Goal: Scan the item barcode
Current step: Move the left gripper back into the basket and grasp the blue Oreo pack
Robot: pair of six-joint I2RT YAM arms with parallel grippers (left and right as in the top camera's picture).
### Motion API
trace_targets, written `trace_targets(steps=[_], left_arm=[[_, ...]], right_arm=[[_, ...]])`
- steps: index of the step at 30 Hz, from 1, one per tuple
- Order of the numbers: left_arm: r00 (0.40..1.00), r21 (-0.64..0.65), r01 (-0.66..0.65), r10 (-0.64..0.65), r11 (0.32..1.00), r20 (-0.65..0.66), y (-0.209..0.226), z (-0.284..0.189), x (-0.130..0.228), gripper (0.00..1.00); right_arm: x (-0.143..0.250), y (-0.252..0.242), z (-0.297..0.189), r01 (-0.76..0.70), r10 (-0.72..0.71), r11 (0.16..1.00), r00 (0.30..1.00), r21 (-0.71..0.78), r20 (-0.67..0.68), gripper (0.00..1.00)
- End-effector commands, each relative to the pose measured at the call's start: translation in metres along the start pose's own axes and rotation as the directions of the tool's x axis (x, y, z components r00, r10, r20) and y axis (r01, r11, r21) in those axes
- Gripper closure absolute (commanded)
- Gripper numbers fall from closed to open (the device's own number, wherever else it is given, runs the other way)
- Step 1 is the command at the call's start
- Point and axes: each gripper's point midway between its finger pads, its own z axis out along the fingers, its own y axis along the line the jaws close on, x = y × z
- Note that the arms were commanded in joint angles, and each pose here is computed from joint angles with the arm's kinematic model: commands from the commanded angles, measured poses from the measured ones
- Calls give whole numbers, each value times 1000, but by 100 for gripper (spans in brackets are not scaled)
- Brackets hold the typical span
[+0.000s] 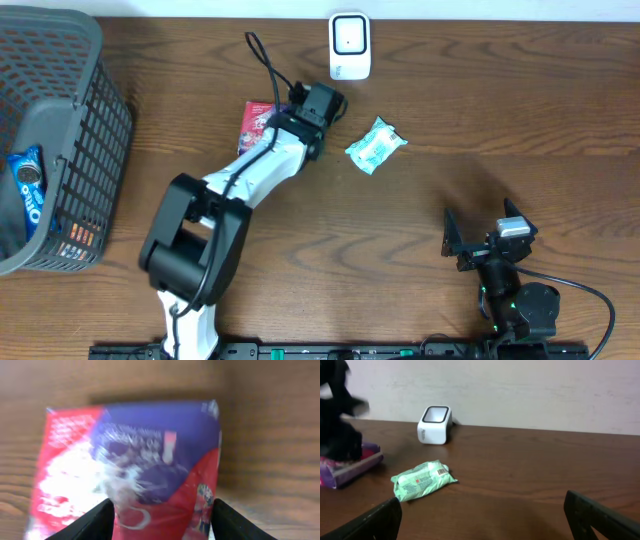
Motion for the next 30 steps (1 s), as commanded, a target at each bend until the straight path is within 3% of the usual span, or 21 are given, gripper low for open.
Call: trace_targets(steps=[1, 7, 13, 18, 23, 30], left_arm=[[981, 57, 66, -75, 996, 177, 14, -68, -58, 34], [918, 83, 162, -181, 983, 353, 57, -149, -94, 33], [807, -107, 409, -305, 906, 505, 176, -199, -106, 33], [730, -210, 588, -401, 781, 553, 281, -210, -87, 33], [634, -291, 745, -501, 601, 588, 372, -212, -49, 32], [565, -415, 825, -564, 384, 602, 461, -199, 9, 29]], right_arm=[[0, 5, 0, 5, -5, 1000, 1000, -22, 2, 1], [0, 5, 0, 5, -5, 1000, 1000, -22, 2, 1], [0, 5, 0, 5, -5, 1000, 1000, -22, 2, 1], [0, 5, 0, 5, -5, 1000, 1000, -22, 2, 1], [0, 5, 0, 5, -5, 1000, 1000, -22, 2, 1], [0, 5, 0, 5, -5, 1000, 1000, -22, 2, 1]])
